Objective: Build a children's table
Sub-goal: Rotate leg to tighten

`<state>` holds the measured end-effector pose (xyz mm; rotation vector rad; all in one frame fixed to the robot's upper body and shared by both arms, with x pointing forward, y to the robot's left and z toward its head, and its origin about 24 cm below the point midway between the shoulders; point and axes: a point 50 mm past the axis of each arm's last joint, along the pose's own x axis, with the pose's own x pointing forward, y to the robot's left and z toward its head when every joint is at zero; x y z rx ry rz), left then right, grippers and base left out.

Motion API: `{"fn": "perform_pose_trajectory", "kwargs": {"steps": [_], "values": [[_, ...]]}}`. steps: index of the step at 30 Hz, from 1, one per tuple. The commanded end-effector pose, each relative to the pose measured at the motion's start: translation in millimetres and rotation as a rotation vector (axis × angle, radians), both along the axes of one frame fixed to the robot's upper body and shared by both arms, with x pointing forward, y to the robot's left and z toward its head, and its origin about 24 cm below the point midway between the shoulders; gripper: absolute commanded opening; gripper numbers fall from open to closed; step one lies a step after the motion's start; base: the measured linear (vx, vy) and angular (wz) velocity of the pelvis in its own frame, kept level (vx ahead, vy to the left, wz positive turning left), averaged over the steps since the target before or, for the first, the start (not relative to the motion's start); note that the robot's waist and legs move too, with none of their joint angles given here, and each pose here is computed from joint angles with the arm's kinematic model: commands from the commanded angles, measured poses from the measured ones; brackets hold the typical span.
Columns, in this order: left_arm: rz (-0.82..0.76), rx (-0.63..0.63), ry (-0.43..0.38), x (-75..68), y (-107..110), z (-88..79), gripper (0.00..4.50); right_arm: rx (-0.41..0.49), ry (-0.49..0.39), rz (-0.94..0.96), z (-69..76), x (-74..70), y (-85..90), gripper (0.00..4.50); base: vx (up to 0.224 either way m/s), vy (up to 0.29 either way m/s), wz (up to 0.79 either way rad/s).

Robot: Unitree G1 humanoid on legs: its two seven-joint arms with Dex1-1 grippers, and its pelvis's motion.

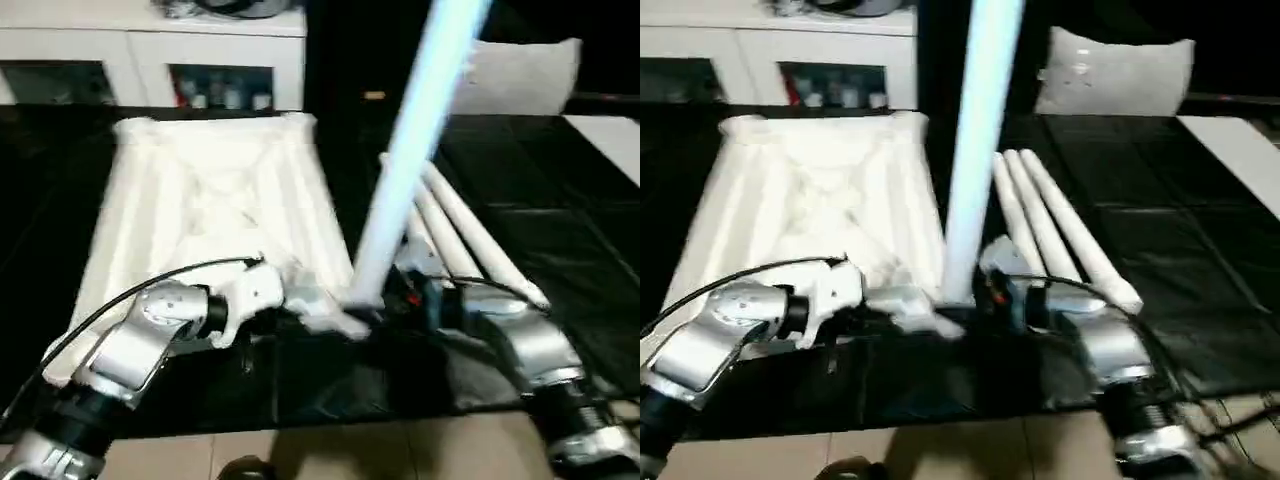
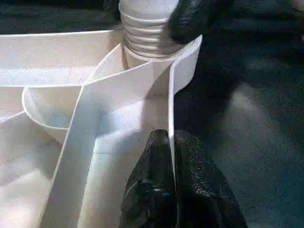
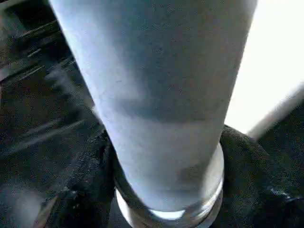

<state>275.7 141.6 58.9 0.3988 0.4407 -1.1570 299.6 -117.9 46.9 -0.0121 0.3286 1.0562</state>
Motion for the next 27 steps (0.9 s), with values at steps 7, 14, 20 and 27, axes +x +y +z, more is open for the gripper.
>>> {"fn": "perform_pose_trajectory", "kwargs": {"steps": [7, 14, 20, 27], "values": [[0.305, -0.117, -0.09, 5.2, -41, 14.3, 0.0, 0.029, 0.095, -0.324, -7.8, 18.9, 28.2, 2.72, 0.0, 0.0, 0.0], [0.394, -0.115, -0.115, 6.8, -57, 15.3, 0.0, 0.001, 0.078, -0.432, -14.4, 21.7, 31.4, 3.42, 0.0, 0.0, 0.0], [0.397, -0.063, -0.138, 10.8, -44, 15.4, 0.0, -0.007, 0.041, -0.413, -11.3, 22.1, 25.2, 3.81, 0.0, 0.0, 0.0], [0.339, -0.012, -0.144, 13.2, -26, 11.2, 0.0, 0.013, -0.026, -0.332, -3.3, 18.3, 10.8, 4.37, 0.0, 0.0, 0.0]]}}
